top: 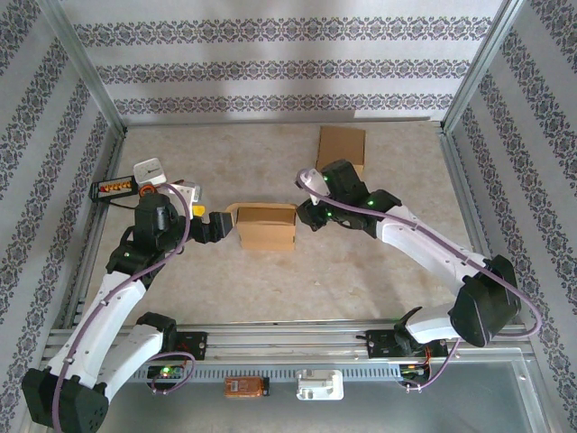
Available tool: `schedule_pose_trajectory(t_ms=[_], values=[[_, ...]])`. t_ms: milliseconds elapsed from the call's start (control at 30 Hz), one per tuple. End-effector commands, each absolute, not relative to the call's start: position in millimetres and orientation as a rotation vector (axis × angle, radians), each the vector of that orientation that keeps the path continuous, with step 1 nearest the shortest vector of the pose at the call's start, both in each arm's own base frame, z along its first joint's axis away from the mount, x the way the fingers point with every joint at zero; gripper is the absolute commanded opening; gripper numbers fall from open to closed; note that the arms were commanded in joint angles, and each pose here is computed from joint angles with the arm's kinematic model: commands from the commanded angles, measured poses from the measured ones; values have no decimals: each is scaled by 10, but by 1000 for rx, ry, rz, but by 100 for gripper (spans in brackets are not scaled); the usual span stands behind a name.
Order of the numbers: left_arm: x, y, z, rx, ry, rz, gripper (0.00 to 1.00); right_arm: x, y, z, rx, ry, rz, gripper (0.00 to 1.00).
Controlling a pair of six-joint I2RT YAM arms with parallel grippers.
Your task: Fold the paper box
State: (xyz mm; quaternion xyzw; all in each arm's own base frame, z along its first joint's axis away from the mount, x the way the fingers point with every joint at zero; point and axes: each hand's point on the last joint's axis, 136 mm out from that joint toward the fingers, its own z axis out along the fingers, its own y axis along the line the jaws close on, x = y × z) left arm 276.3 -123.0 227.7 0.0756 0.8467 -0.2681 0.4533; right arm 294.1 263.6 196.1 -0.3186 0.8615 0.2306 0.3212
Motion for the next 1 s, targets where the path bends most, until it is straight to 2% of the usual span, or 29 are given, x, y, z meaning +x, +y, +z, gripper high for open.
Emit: schedule_pose_trajectory(t_ms=[0,167,433,500,667,867,967], values=[[2730,-1298,2301,214,2096,-688,93,2926,2599,2036,-863,2217,557,12],[2675,-1441,2243,322,2136,-745,93,2927,2609,2080,-864,2205,567,10],[2824,-1372,2158,377,2197,-616,92,2935,2623,2102,-873,2199,577,9],[2871,-1358,2169,365,2192,-600,86,2933,2623,2105,-873,2197,576,10],[2896,-1419,2107,396,2203,-627,58,2938,2604,2087,-866,2206,572,10],[2967,-1419,2102,370,2200,-624,49,2937,2603,2093,-863,2206,575,10],[3003,-1441,2113,351,2194,-645,39,2940,2600,2104,-855,2206,577,10]])
